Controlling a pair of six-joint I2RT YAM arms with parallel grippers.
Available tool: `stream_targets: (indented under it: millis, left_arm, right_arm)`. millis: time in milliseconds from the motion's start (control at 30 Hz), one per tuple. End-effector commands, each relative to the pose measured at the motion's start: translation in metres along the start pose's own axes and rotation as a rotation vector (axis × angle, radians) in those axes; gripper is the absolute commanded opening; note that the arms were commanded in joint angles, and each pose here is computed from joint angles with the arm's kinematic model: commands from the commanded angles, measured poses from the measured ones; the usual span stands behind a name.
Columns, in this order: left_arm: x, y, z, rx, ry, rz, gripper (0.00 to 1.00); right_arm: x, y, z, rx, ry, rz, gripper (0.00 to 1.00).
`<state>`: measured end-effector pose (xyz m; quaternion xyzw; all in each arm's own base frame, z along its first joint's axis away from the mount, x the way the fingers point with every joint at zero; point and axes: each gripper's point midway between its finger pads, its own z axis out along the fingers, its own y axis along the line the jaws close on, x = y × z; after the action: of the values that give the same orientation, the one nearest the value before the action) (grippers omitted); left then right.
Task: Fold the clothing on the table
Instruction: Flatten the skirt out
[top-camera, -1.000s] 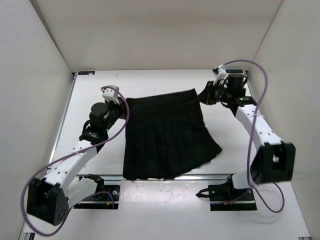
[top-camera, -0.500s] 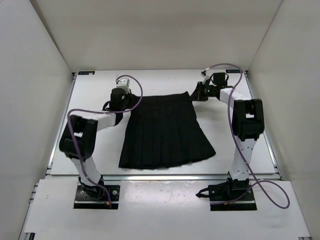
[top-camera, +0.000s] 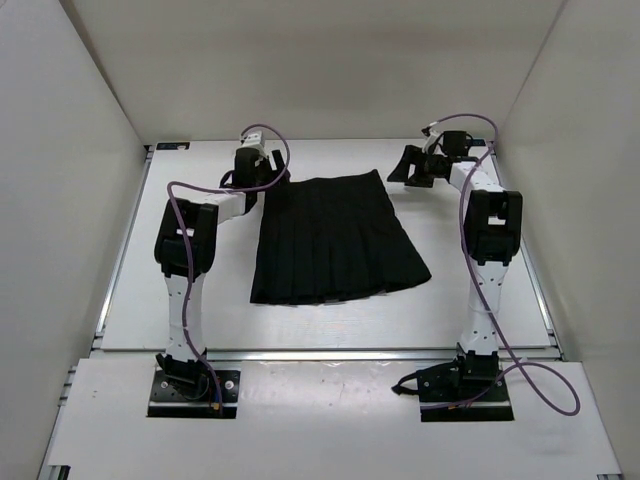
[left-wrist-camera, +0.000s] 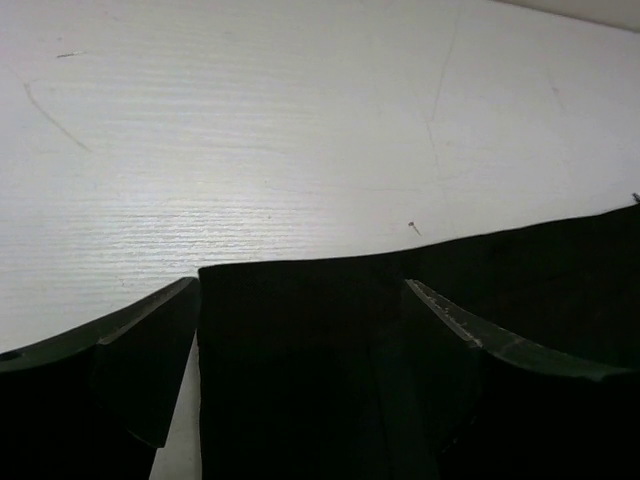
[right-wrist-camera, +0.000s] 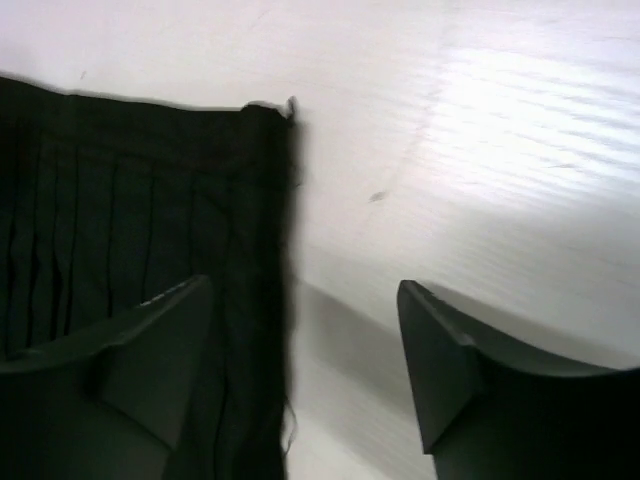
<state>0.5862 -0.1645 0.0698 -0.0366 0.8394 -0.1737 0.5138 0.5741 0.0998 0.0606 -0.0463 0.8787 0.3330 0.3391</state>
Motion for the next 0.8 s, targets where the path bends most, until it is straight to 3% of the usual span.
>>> stream_targets:
  millis: [0,167,467,567,767]
  left_arm:
    - [-0.026,-0.006,-0.005,-0.011,-0.016,0.002,0.92]
    - [-0.025,0.007,-0.009,-0.108,0.023,-0.074,0.88]
    - [-0.004,0.018,-0.008,-0.142,0.125,-0.184,0.8]
    - [0.006,0.013,-0.009,-0.122,0.155,-0.209,0.81]
    - [0.016,0.012,-0.014,-0.087,0.172,-0.284,0.81]
  right_arm:
    - [-0.023,-0.013,-0.001,0.056,-0.041,-0.045,0.75]
    - [-0.044,0.0,0.006,0.046,-0.081,-0.089,0.89]
    - [-0.013,0.024,0.048,-0.02,0.005,-0.095,0.87]
    - [-0.011,0.026,0.056,-0.019,0.016,-0.088,0.81]
    - [-0.019,0.023,0.06,0.034,0.003,-0.087,0.8]
